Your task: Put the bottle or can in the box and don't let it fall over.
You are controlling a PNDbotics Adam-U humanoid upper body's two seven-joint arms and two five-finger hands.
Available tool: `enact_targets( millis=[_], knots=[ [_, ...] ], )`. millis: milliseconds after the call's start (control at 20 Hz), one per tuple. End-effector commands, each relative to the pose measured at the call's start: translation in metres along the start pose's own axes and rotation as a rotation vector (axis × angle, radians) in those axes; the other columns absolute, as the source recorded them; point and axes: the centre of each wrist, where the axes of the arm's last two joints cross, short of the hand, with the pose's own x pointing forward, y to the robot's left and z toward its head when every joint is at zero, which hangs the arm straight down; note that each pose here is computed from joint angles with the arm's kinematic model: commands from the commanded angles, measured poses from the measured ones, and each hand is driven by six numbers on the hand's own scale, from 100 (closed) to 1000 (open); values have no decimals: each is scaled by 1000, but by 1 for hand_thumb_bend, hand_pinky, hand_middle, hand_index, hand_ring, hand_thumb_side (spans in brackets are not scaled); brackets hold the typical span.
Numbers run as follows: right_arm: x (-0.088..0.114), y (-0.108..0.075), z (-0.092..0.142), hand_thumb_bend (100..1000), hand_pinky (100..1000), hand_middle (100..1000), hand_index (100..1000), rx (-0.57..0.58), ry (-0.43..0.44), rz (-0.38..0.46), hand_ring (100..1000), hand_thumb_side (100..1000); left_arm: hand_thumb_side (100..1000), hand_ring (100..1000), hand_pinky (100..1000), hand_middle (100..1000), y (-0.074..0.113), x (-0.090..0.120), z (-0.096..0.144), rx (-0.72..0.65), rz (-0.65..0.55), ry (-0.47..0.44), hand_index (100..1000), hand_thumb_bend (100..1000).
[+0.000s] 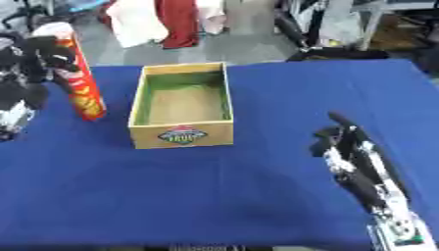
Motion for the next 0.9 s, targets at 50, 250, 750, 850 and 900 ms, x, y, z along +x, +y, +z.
enact_targets(
  millis=[50,250,750,850,900],
  knots=[
    [5,-7,-1,149,603,643,933,9,-14,33,599,455,271,823,640,873,41,14,-3,-105,-220,18,1000,100],
    [4,-7,0,150,603,644,933,15,-9,40,600,455,246,841,689,901,79,20,-12,-194,-444,73,1000,100],
    [2,-8,2,155,603,644,933,21,2,50,600,454,252,872,755,926,130,-38,-34,-279,-625,358,1000,100],
    [2,-8,2,155,603,645,934,22,4,50,600,455,253,873,754,925,130,-61,-40,-297,-610,421,1000,100],
    [2,-8,2,156,603,645,934,24,4,49,600,455,253,874,752,926,130,-72,-43,-306,-597,452,1000,100]
  ],
)
